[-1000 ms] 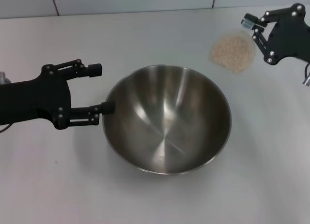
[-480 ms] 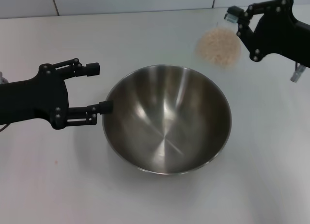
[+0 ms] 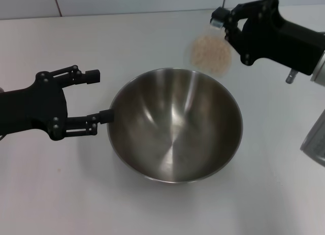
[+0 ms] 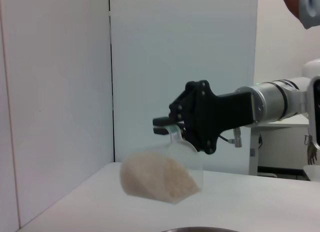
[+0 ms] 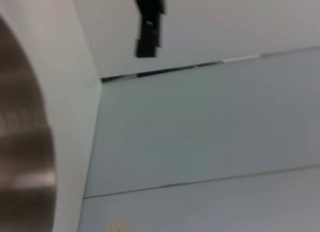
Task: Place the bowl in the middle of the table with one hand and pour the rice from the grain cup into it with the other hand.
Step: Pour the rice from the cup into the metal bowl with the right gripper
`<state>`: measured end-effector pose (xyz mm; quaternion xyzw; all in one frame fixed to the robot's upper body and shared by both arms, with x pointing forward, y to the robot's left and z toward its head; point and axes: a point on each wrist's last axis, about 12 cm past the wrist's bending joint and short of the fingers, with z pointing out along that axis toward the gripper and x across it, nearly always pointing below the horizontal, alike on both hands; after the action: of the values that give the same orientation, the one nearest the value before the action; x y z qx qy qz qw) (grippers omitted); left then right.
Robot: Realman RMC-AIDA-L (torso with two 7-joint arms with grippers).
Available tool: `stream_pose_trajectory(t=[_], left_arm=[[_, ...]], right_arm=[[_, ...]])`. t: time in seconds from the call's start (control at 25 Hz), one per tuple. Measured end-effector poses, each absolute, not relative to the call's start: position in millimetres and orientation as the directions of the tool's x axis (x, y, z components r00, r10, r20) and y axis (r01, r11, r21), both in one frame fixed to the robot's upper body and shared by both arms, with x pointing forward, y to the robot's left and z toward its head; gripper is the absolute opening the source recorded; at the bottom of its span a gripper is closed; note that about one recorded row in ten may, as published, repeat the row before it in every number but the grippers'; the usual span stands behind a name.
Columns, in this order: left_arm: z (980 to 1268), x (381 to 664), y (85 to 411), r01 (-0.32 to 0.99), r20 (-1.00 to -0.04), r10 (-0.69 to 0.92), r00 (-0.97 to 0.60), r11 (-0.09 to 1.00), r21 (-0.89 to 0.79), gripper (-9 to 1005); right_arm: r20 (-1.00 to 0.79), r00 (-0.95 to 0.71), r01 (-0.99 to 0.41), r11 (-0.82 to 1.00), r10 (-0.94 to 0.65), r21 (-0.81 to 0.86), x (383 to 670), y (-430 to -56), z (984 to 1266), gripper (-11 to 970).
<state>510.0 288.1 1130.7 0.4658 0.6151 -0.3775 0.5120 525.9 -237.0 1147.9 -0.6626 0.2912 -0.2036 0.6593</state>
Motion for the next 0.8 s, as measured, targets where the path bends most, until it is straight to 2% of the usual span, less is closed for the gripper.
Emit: stream_pose_trajectory(t=[0.56,0.8], left_arm=[[1135.2,510.3,288.6,0.961,-0.981,0.191,-0.019,0.274,0.035,840],[1135.2,510.3,287.9,0.961,-0.982,0.190,-0.018,0.274,0.035,841]], right_arm=[[0.165,0.778,0.089,-0.155,-0.607,-0.984,508.7,-225.0,1143.4,14],[0.201,0.775,0.120,-0.172,-0.599,-0.978,506.4,-223.4,1145.8,14]])
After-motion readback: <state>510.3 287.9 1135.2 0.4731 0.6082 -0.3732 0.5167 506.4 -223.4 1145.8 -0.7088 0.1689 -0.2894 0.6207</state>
